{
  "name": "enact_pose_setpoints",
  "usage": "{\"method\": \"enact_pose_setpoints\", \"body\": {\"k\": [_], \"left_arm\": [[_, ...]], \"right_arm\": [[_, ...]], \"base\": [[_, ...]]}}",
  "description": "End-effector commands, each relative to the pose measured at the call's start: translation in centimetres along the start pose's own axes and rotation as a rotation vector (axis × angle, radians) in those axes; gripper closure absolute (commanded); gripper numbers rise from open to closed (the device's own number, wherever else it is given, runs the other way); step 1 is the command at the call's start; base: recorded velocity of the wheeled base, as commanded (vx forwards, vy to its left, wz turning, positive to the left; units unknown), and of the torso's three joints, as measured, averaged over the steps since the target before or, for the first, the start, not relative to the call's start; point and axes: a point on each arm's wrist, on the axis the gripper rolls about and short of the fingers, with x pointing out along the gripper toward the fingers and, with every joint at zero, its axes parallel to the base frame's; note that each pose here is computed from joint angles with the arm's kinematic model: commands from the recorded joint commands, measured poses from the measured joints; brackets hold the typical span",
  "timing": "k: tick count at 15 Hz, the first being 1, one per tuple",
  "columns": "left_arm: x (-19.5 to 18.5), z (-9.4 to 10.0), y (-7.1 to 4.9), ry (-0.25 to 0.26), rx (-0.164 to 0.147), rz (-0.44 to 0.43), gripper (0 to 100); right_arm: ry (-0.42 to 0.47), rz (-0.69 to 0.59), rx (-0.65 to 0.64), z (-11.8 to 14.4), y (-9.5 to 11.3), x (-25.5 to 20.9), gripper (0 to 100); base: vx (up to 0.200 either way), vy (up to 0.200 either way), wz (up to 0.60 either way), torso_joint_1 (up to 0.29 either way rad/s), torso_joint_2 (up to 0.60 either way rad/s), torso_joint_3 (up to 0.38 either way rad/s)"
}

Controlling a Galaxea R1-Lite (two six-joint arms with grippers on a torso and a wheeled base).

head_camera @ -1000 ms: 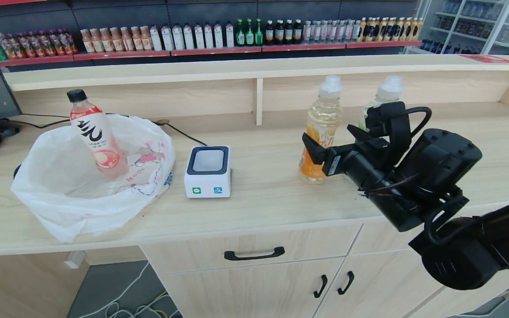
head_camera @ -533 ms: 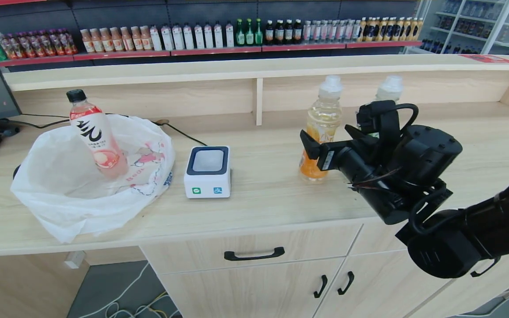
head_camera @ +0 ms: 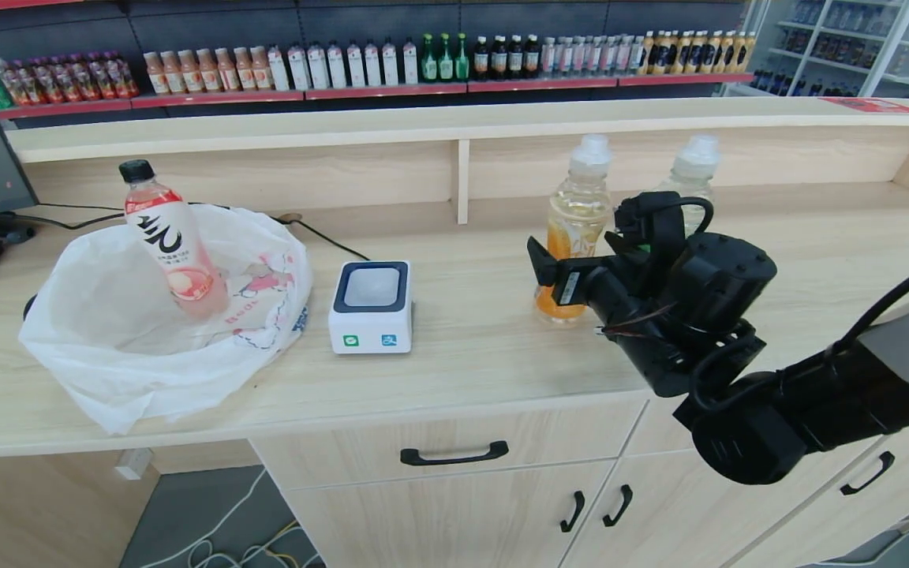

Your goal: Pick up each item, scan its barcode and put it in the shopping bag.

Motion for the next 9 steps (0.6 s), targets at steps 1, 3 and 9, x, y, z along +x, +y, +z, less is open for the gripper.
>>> {"method": "enact_pose_setpoints", "body": {"k": [1,3,9], "left_arm": [[0.0,0.0,0.0,0.0,-0.001,0.001,0],[0.0,0.0,0.0,0.0,-0.001,0.001,0],[0.0,0.0,0.0,0.0,-0.001,0.001,0]], "right_arm": [[0.0,-0.004,-0.004,-1.1,0.2,1.4,0],[-0.006,-0.01,-0.004,-1.4,0.1,2.2,0],[-0.01,0.008,-0.015,-2.1,0.3,3.0,0]], "base": [[0.0,0.0,0.0,0.0,0.0,0.0],[0.0,0.0,0.0,0.0,0.0,0.0],[0.0,0.0,0.0,0.0,0.0,0.0]]}}
